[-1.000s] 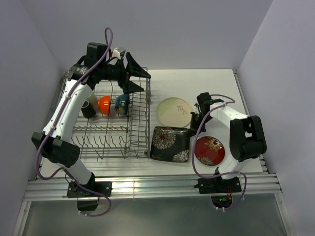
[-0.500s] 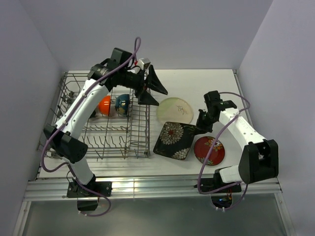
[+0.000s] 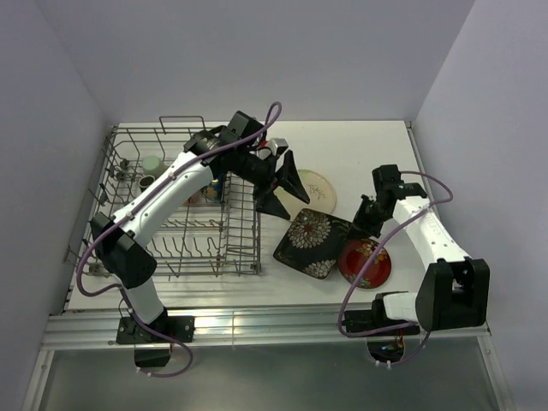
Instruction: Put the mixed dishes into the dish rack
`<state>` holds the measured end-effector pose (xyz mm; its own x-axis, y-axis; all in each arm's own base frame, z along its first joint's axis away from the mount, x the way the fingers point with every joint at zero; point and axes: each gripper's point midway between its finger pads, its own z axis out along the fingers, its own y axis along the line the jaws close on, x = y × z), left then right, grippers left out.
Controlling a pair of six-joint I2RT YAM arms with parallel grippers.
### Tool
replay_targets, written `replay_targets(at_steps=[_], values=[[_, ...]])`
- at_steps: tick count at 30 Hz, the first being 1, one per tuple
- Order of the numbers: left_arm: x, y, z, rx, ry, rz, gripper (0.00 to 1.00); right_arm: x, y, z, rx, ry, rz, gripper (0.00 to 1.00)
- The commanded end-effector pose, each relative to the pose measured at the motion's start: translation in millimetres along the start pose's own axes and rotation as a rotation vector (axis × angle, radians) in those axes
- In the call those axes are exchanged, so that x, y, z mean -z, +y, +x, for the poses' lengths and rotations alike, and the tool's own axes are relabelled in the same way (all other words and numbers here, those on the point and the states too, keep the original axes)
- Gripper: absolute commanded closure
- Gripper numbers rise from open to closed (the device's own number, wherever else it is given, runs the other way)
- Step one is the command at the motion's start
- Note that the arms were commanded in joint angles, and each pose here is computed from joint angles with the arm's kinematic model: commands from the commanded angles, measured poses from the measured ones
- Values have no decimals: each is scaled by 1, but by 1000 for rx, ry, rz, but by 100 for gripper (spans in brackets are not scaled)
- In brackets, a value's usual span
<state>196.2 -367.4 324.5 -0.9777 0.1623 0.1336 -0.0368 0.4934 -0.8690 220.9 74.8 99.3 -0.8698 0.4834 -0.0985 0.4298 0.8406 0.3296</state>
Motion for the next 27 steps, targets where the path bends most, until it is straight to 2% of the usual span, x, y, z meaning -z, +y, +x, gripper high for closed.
replay_targets(at_steps=[1,4,6,9,10,12,13,16,17,18,20,21,23,27], values=[[1,-10,15,-9,-56,2,21,10,6,-9,-51,-34,-39,100],[-2,-12,22,22,-131,-40,21,12,13,-9,-82,-39,-91,100],[3,-7,22,40,-235,-80,22,11,17,-6,-113,-24,-124,100],[4,-5,45,128,-288,-81,23,14,25,-2,-140,-16,-172,100],[6,1,42,149,-355,-97,23,14,26,0,-146,-10,-183,100],[9,7,56,200,-410,-68,23,19,31,6,-161,7,-218,100],[16,15,56,208,-486,-63,23,20,31,8,-184,15,-229,100],[12,16,72,221,-542,-21,22,23,30,9,-224,19,-259,100],[11,26,71,224,-608,-23,21,21,28,12,-241,32,-261,100],[-1,23,89,258,-574,-6,21,21,29,13,-244,35,-266,100],[-20,39,91,307,-623,-30,20,20,27,19,-264,51,-262,100],[-36,31,107,347,-585,12,21,21,30,22,-261,65,-273,100],[-54,42,105,383,-577,-19,21,22,34,25,-274,86,-289,100],[-61,47,97,432,-701,8,25,25,46,22,-261,108,-311,100]])
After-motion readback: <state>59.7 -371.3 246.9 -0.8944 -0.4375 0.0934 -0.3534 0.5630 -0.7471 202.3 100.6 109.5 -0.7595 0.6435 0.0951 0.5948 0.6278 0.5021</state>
